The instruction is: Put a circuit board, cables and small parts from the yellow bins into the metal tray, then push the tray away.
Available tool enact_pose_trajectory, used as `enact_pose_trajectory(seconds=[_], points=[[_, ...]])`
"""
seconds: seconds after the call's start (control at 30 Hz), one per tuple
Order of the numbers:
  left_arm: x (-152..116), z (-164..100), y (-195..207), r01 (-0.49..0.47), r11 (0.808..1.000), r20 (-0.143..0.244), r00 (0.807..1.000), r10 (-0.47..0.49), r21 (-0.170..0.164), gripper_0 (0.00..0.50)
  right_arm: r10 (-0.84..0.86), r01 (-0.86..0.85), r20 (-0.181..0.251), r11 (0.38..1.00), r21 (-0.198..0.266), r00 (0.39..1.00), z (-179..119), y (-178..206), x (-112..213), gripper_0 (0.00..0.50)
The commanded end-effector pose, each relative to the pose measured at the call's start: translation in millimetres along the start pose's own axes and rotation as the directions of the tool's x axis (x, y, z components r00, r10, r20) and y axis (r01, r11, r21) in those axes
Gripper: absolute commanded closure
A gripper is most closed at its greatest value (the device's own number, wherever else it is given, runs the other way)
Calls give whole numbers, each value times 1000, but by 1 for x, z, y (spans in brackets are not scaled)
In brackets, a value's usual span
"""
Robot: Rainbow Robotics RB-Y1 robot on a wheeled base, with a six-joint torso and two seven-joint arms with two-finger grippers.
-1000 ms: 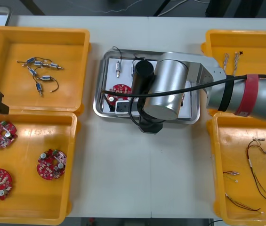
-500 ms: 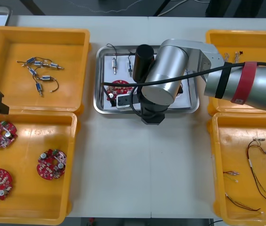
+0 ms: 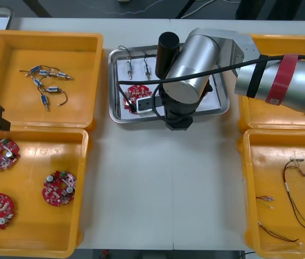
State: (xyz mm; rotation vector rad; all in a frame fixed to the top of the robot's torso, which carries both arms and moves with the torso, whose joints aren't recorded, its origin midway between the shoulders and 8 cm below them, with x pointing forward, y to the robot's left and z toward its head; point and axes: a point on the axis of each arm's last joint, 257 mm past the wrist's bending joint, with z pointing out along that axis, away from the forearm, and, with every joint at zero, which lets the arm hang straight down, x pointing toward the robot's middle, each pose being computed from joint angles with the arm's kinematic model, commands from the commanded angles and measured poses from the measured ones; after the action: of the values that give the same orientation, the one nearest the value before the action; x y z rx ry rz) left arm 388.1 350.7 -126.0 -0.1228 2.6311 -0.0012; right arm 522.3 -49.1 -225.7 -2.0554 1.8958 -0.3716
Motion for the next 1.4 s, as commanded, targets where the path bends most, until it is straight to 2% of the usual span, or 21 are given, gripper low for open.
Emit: enact_pose_trajectory(seconds=[0.03, 0.27, 0.7, 1.1, 1.4], points=[[0, -5, 1, -64, 998, 21, 998, 64, 1, 0, -53, 53, 7, 997, 50, 999, -20, -26, -18, 500], [0, -5, 1, -64, 998, 21, 998, 64, 1, 0, -34, 34, -10, 997, 64, 999, -20, -41, -14, 500], [0, -5, 1, -64, 998, 21, 998, 64, 1, 0, -5, 1, 28, 994, 112, 1000, -21, -66, -16, 500], [0, -5, 1, -64, 998, 21, 998, 64, 1, 0, 8, -10, 18, 992, 126, 1000, -19, -74, -8, 500], [0, -5, 1, -64, 998, 21, 998, 64, 1, 0, 47, -50, 29, 990, 129, 998, -20, -81, -8, 500]])
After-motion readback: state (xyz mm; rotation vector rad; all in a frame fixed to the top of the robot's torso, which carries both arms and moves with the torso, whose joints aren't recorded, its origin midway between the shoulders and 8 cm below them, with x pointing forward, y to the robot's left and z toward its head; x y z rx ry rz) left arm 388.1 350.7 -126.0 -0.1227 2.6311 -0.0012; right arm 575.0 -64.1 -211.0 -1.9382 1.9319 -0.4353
